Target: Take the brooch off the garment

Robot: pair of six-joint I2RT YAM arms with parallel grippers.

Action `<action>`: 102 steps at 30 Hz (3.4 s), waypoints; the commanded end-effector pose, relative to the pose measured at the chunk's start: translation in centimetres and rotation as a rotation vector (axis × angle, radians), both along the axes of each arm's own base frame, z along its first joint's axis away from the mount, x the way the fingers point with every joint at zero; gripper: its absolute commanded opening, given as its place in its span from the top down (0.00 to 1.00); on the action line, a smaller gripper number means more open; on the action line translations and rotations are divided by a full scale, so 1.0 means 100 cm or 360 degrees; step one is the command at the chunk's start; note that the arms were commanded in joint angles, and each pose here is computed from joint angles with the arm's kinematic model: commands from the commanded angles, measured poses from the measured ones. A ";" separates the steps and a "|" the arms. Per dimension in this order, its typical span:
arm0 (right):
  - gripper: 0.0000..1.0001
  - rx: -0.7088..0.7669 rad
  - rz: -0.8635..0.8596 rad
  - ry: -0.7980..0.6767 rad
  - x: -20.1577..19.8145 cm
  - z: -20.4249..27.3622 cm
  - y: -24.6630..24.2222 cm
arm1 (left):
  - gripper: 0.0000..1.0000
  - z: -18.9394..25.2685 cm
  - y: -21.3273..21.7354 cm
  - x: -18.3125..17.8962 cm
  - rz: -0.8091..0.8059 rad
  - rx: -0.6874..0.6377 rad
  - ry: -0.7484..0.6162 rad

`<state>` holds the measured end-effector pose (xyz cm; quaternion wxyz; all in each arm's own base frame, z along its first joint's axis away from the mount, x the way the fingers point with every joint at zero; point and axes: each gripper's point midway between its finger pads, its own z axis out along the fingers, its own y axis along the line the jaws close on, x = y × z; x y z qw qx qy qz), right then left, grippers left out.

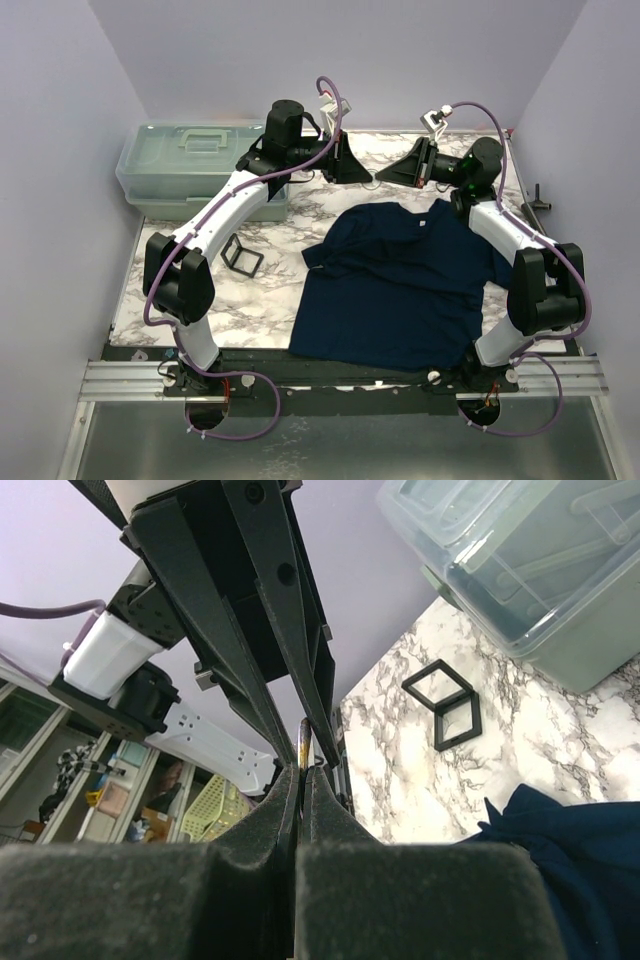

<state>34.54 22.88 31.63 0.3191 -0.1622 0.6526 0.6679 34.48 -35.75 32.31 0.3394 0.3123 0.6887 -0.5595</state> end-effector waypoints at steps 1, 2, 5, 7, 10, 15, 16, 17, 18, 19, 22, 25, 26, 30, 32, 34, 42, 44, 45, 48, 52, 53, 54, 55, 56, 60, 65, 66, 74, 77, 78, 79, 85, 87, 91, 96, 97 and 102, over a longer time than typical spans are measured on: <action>0.99 -0.0012 0.0014 -0.0062 -0.007 0.007 -0.001 | 0.79 0.003 0.002 -0.013 -0.0086 0.0014 -0.0027; 0.99 -0.0014 0.0015 -0.0061 -0.008 0.006 -0.001 | 0.78 0.004 0.003 -0.013 -0.0089 0.0012 -0.0027; 0.99 -0.0028 0.0017 -0.0069 -0.007 0.004 -0.001 | 0.70 0.006 0.004 -0.012 -0.0091 0.0007 -0.0044; 0.99 -0.0041 0.0018 -0.0078 -0.007 0.003 -0.002 | 0.62 0.009 0.004 -0.012 -0.0098 -0.0001 -0.0054; 0.99 -0.0054 0.0023 -0.0081 -0.008 0.000 -0.001 | 0.53 0.014 0.007 -0.008 -0.0091 -0.0012 -0.0064; 0.99 -0.0073 0.0041 -0.0107 -0.011 0.000 -0.002 | 0.52 0.021 0.019 0.003 -0.0041 -0.0043 -0.0026; 0.99 -0.0078 0.0041 -0.0116 -0.011 -0.001 -0.002 | 0.53 0.022 0.022 0.004 -0.0036 -0.0048 -0.0029; 0.99 -0.0081 0.0039 -0.0120 -0.011 -0.001 -0.002 | 0.54 0.023 0.023 0.005 -0.0034 -0.0051 -0.0033; 0.99 -0.0082 0.0042 -0.0121 -0.011 -0.001 -0.002 | 0.56 0.024 0.023 0.005 -0.0032 -0.0052 -0.0036; 0.99 -0.0082 0.0041 -0.0119 -0.011 -0.001 -0.002 | 0.59 0.024 0.023 0.005 -0.0035 -0.0052 -0.0039; 0.99 -0.0077 0.0050 -0.0119 -0.013 -0.001 -0.002 | 0.66 0.022 0.023 0.005 -0.0036 -0.0051 -0.0024; 0.99 -0.0068 0.0057 -0.0124 -0.014 0.000 -0.002 | 0.67 0.020 0.022 0.005 -0.0033 -0.0052 -0.0007; 0.99 -0.0067 0.0060 -0.0123 -0.014 0.000 -0.002 | 0.67 0.020 0.021 0.005 -0.0036 -0.0056 -0.0004; 0.99 -0.0060 0.0068 -0.0122 -0.016 0.001 -0.002 | 0.67 0.019 0.017 -0.002 -0.0085 -0.0065 0.0013; 1.00 -0.0056 0.0068 -0.0130 -0.016 0.002 -0.002 | 0.67 0.014 0.015 -0.007 -0.0117 -0.0061 0.0037; 0.99 -0.0054 0.0067 -0.0127 -0.016 0.003 -0.002 | 0.68 0.010 0.015 -0.011 -0.0138 -0.0058 0.0059; 0.99 -0.0044 0.0066 -0.0113 -0.015 0.002 -0.002 | 0.81 0.007 0.016 -0.017 -0.0153 -0.0053 0.0073; 0.99 -0.0044 0.0064 -0.0112 -0.015 0.002 -0.002 | 0.85 0.007 0.016 -0.017 -0.0156 -0.0055 0.0070; 0.99 -0.0043 0.0065 -0.0109 -0.015 0.001 -0.002 | 0.87 0.007 0.016 -0.017 -0.0155 -0.0055 0.0069; 0.99 -0.0044 0.0067 -0.0106 -0.015 0.001 -0.002 | 0.95 0.008 0.016 -0.017 -0.0147 -0.0056 0.0062; 0.99 -0.0045 0.0065 -0.0098 -0.014 0.000 -0.002 | 1.00 0.011 0.017 -0.016 -0.0125 -0.0061 0.0058; 0.99 -0.0045 0.0065 -0.0098 -0.014 0.000 -0.002 | 1.00 0.010 0.016 -0.014 -0.0111 -0.0059 0.0073; 0.99 -0.0046 0.0060 -0.0096 -0.014 0.000 -0.002 | 1.00 0.011 0.017 -0.013 -0.0094 -0.0059 0.0078; 0.97 -0.0051 0.0054 -0.0079 -0.012 -0.001 -0.002 | 1.00 0.010 0.017 -0.011 -0.0066 -0.0052 0.0086; 0.92 -0.0061 0.0050 -0.0070 -0.011 -0.002 -0.002 | 1.00 0.009 0.018 -0.010 -0.0043 -0.0042 0.0092; 0.55 -0.0088 0.0046 -0.0071 -0.011 -0.004 -0.002 | 1.00 -0.003 0.027 -0.009 0.0036 0.0047 0.0124; 0.37 -0.0116 0.0034 -0.0092 -0.008 -0.002 -0.002 | 1.00 -0.023 0.051 -0.018 0.0105 0.0172 0.0131; 0.34 -0.0124 0.0033 -0.0089 -0.008 -0.002 -0.002 | 1.00 -0.028 0.056 -0.019 0.0125 0.0199 0.0129; 0.22 -0.0306 -0.0028 -0.0138 0.001 -0.012 -0.006 | 1.00 -0.081 0.125 -0.041 0.0268 0.0831 -0.0025; 0.21 -0.0391 -0.0055 -0.0137 0.000 -0.017 -0.009 | 1.00 -0.098 0.157 -0.048 0.0337 0.1095 -0.0076; 0.21 -0.0417 -0.0067 -0.0144 0.000 -0.020 -0.011 | 1.00 -0.104 0.169 -0.051 0.0357 0.1192 -0.0084; 0.20 -0.0430 -0.0067 -0.0146 -0.001 -0.022 -0.011 | 1.00 -0.109 0.178 -0.053 0.0376 0.1272 -0.0084; 0.19 -0.0508 -0.0093 -0.0159 -0.001 -0.033 -0.015 | 1.00 -0.154 0.242 -0.070 0.0455 0.1797 -0.0048; 0.19 -0.0534 -0.0099 -0.0169 -0.001 -0.036 -0.016 | 1.00 -0.160 0.256 -0.075 0.0498 0.1890 -0.0062; 0.19 -0.0563 -0.0109 -0.0177 0.000 -0.040 -0.018 | 1.00 -0.180 0.289 -0.072 0.0696 0.2144 -0.0098; 0.19 -0.0570 -0.0116 -0.0176 0.000 -0.042 -0.018 | 1.00 -0.189 0.304 -0.062 0.0863 0.2315 -0.0225; 0.19 -0.0572 -0.0116 -0.0177 0.000 -0.042 -0.018 | 1.00 -0.191 0.306 -0.060 0.0879 0.2340 -0.0243; 0.19 -0.0587 -0.0120 -0.0182 -0.002 -0.043 -0.019 | 1.00 -0.203 0.306 -0.054 0.0890 0.2404 -0.0280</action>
